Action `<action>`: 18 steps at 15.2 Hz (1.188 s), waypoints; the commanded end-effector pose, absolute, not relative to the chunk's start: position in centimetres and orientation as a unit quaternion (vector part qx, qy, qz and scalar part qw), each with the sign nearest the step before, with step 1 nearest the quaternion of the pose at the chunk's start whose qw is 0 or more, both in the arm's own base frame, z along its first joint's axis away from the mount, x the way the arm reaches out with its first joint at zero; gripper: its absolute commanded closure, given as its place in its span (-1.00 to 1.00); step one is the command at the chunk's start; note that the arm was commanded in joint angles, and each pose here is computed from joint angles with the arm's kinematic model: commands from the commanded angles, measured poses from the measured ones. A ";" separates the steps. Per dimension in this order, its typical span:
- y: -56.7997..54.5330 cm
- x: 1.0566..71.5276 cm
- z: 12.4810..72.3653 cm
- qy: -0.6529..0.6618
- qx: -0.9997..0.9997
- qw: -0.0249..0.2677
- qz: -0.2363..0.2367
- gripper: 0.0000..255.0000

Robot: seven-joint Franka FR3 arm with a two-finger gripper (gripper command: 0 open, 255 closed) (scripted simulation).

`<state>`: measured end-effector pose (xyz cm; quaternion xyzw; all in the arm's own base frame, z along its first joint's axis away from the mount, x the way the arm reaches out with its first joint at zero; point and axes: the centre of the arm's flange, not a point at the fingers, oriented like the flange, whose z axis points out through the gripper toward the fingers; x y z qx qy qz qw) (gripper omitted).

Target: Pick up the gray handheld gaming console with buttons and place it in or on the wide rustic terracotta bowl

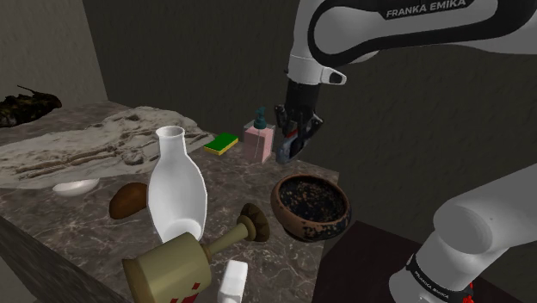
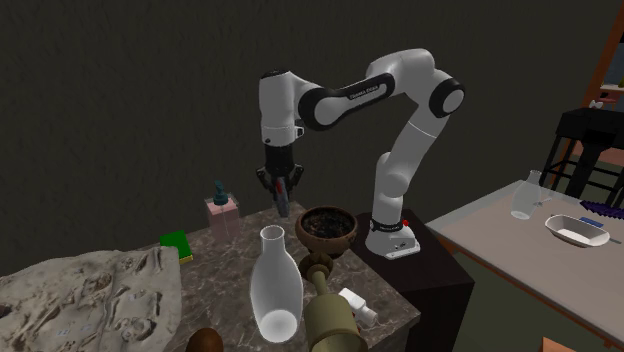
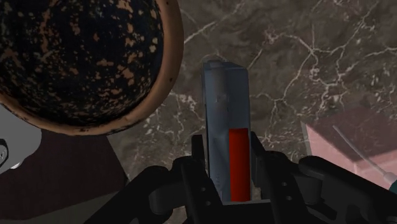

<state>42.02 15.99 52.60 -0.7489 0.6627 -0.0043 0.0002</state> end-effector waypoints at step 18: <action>21.2 34.4 59.4 0.663 -0.749 0.000 -0.004 1.00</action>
